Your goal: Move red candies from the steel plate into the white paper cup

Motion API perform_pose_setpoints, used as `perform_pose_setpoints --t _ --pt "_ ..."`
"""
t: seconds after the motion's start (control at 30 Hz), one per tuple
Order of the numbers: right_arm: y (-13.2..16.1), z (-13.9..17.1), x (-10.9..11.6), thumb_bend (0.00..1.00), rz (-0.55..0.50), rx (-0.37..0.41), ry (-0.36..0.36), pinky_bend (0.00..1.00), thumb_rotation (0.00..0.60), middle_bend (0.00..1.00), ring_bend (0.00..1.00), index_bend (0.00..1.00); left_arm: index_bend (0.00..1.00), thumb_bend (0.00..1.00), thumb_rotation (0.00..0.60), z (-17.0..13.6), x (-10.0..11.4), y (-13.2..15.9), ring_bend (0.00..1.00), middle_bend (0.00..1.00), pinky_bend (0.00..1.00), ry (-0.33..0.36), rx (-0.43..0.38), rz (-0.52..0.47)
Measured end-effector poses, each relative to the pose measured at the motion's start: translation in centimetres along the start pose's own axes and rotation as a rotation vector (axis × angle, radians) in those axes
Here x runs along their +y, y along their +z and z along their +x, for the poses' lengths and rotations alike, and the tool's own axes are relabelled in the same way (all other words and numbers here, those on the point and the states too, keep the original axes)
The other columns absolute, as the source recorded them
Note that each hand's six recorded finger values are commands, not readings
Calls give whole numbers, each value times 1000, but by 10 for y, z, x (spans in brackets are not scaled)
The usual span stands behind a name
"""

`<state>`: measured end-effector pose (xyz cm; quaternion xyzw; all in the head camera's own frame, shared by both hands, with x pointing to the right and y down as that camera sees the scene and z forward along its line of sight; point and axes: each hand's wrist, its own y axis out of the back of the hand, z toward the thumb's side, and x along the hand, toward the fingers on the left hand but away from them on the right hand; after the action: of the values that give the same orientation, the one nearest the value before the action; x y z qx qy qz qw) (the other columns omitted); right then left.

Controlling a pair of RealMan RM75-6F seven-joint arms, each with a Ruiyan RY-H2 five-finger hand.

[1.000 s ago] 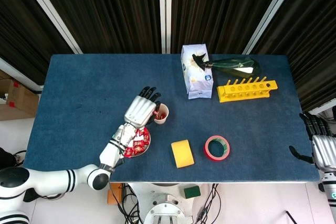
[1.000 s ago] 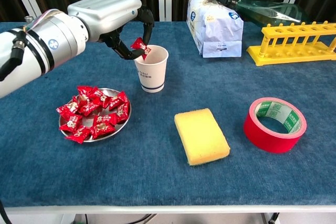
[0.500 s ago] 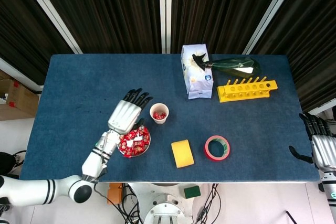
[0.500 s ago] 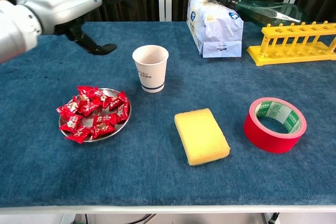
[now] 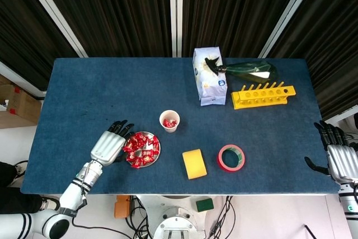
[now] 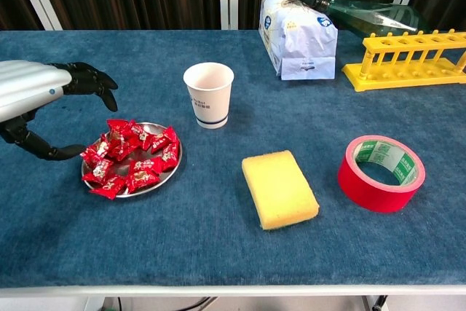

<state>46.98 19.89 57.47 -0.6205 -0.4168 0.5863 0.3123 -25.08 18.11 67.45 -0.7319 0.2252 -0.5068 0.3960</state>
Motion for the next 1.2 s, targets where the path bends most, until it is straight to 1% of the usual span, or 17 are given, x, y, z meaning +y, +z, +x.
perform_pose_setpoints --t 0.13,0.27,0.33,0.5,0.6,0.83,1.03,1.2 --pt "1 0 0 239 1 2 3 0 600 14 0 16 264 261 600 3 -12 -7 13 100 107 -14 46 14" --pt "-1 -1 1 240 -5 -3 -2 0 600 14 0 16 313 261 600 7 -20 -14 14 99 107 -50 101 11" --pt "-2 -1 2 240 -7 -5 -4 0 600 13 0 16 334 261 600 9 -23 -14 13 99 107 -61 109 11" --pt "-2 -2 1 240 -5 -4 3 0 600 14 0 16 388 260 600 11 -23 -11 13 104 107 -59 103 -6" --pt "-1 -2 1 239 -4 -2 4 0 600 14 0 16 401 261 600 13 -22 -10 14 109 107 -52 99 -12" --pt "-2 -3 0 240 -4 -6 7 0 600 13 0 16 403 261 600 15 -24 -8 14 109 107 -58 93 -13" --pt "-2 -3 0 240 -3 -5 6 0 600 13 0 16 398 261 600 15 -23 -2 13 109 107 -62 69 -25" --pt "-2 -3 0 240 -3 -6 7 0 600 13 0 16 360 261 600 15 -24 2 13 109 107 -73 51 -22"
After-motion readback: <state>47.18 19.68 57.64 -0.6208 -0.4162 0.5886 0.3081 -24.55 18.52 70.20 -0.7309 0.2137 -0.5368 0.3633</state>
